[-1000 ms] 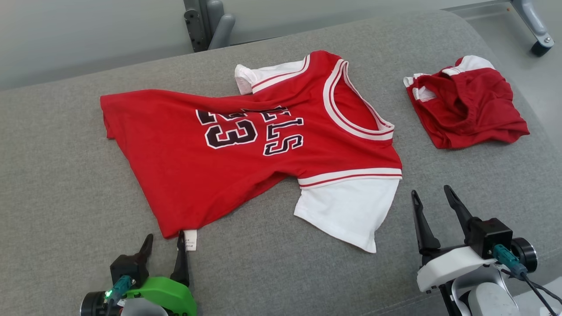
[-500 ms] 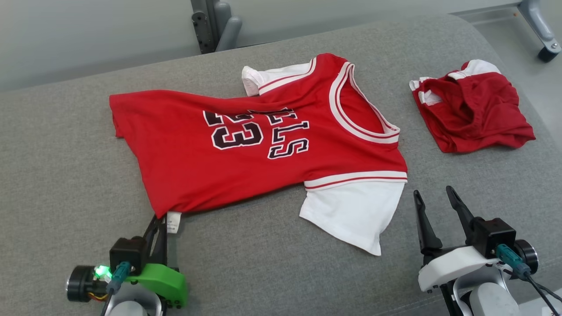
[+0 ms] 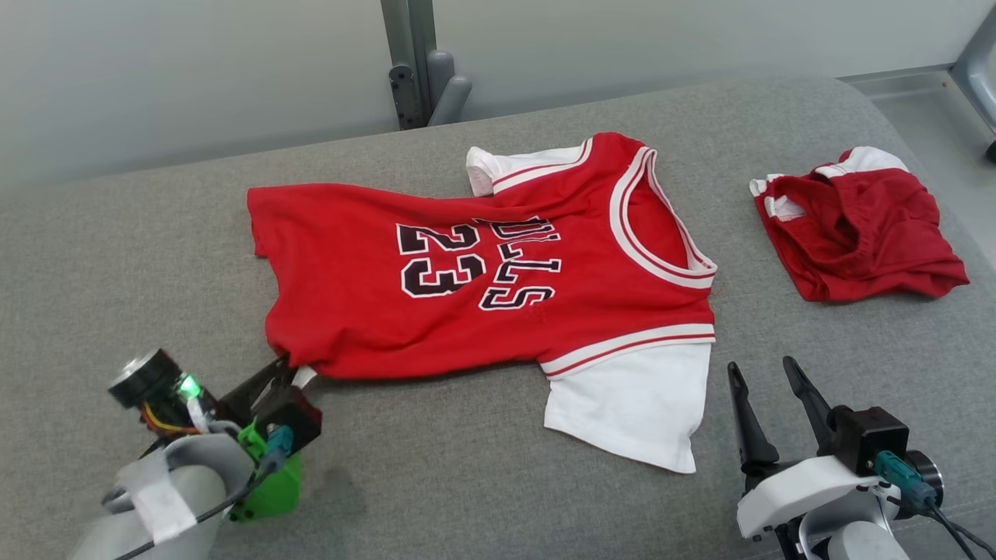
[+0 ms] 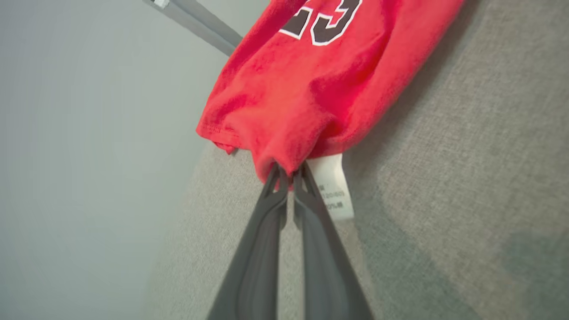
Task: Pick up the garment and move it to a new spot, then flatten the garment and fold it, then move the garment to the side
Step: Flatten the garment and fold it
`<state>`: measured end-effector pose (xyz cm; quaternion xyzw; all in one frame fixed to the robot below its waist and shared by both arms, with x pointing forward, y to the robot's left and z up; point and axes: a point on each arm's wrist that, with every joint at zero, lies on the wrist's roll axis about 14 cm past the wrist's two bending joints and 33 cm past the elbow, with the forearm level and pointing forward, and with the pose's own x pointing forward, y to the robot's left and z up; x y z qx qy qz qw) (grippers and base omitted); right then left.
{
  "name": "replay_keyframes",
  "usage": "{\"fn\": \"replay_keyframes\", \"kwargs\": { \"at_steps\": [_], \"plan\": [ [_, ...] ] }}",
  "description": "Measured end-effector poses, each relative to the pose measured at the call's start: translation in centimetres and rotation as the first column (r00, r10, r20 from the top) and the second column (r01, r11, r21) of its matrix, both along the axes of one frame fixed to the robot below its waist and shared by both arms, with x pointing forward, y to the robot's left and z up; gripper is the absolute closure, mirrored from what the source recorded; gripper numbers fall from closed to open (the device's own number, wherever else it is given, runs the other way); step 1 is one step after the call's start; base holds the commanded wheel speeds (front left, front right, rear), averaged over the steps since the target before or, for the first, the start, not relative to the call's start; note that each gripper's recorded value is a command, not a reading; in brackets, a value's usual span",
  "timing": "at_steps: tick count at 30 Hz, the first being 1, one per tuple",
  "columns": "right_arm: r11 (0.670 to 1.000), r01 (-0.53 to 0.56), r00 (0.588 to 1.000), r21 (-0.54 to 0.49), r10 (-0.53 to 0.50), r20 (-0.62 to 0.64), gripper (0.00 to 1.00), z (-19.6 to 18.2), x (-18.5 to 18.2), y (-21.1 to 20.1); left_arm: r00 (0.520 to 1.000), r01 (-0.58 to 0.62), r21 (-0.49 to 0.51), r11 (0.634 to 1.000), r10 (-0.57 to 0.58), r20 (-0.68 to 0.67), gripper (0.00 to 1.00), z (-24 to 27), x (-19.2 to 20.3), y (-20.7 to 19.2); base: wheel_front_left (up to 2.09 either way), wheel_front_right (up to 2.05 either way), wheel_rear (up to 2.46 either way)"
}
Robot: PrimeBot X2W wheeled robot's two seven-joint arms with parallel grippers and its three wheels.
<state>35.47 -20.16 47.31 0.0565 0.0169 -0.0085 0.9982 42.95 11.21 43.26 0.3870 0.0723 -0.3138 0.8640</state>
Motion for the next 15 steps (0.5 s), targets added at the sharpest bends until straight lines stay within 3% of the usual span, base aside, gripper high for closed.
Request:
{"fn": "replay_keyframes", "kwargs": {
  "at_steps": [5, 6, 7, 10, 15],
  "plan": [
    [1.000, 0.010, 1.000, 0.000, -0.010, 0.001, 0.00, 0.1, -0.3, -0.3, 0.986, 0.166, 0.102, 0.981, -0.165, -0.021, 1.00, -0.7, 0.3, -4.7, 0.00, 0.00, 0.00],
    [1.000, 0.016, 1.000, -0.001, -0.016, -0.002, 0.00, 0.0, -0.4, -0.5, 0.985, 0.170, 0.089, 0.981, -0.167, -0.041, 0.40, -1.0, 0.3, -5.6, 0.00, 0.00, 0.00],
    [1.000, 0.021, 1.000, -0.001, -0.021, -0.005, 0.00, -0.1, -0.5, -0.7, 0.987, 0.149, 0.075, 0.986, -0.144, -0.066, 0.00, -1.3, 0.6, -5.9, 0.00, 0.00, 0.00],
    [0.999, 0.044, 0.999, -0.002, -0.044, -0.004, 0.00, 0.0, -0.9, -1.3, 0.993, 0.063, -0.029, 0.998, -0.066, -0.101, 0.00, -1.4, 1.3, -6.5, 0.00, 0.00, 0.00],
    [0.997, 0.080, 0.997, -0.012, -0.080, 0.002, 0.00, 0.1, -1.4, -2.6, 0.990, -0.029, -0.161, 0.987, 0.007, -0.140, 0.00, -2.0, 0.2, -6.8, 0.00, 0.00, 0.00]
  ]
}}
